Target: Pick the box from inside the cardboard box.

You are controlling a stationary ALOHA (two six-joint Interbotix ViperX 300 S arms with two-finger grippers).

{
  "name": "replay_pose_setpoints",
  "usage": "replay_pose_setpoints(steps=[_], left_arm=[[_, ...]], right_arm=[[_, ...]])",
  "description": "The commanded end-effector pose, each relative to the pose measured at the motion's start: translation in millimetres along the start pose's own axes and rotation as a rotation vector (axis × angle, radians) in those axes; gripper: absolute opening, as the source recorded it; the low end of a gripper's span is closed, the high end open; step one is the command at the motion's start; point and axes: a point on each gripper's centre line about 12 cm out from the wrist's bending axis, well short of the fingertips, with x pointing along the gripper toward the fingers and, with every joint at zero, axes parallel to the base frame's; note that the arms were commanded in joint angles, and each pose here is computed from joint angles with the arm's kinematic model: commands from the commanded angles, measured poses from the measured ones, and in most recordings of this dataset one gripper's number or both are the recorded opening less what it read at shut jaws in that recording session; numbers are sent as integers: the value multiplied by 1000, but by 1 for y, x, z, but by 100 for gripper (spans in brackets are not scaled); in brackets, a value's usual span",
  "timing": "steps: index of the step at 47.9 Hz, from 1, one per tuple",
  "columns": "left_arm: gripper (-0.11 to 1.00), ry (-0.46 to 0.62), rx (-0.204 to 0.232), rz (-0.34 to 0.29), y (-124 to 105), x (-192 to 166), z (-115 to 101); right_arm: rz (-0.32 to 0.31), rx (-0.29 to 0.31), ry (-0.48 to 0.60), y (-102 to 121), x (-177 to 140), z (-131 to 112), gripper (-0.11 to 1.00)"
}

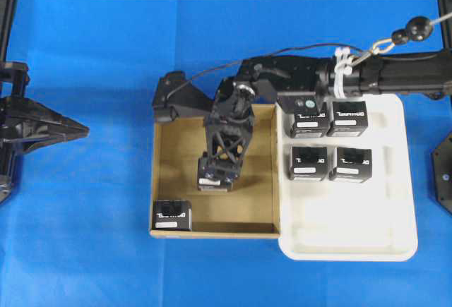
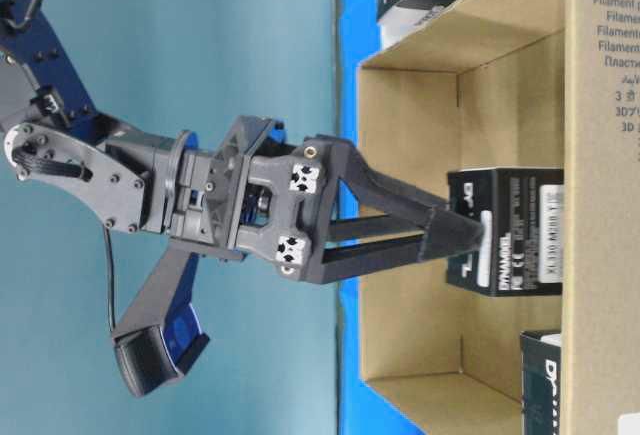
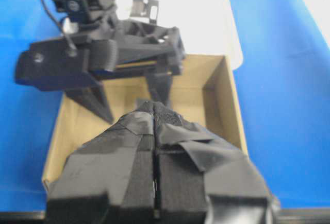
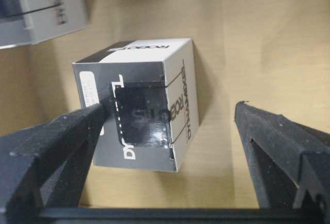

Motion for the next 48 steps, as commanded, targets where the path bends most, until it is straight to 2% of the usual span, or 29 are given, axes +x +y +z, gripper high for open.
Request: replay_pose_setpoints(steps=[1, 17, 27, 35, 44, 48], left_arm=[[-7, -23, -1, 2, 0, 0, 10], [-7, -23, 1, 4, 1, 0, 10], [-7, -31, 2, 5, 1, -1, 12], [-7, -48, 0, 5, 1, -4, 16], [-7, -52, 2, 5, 1, -5, 16], [-7, -52, 2, 5, 1, -5, 16]], right_arm=[[-16, 7, 3, -12, 2, 0, 100], [-25, -11, -6, -20, -2, 4, 100], [-6, -29, -24, -3, -8, 10, 100], [12, -44, -47, 16, -37, 20, 100], [40, -85, -20, 35, -90, 23, 100], [41, -112, -39, 44, -123, 25, 100]])
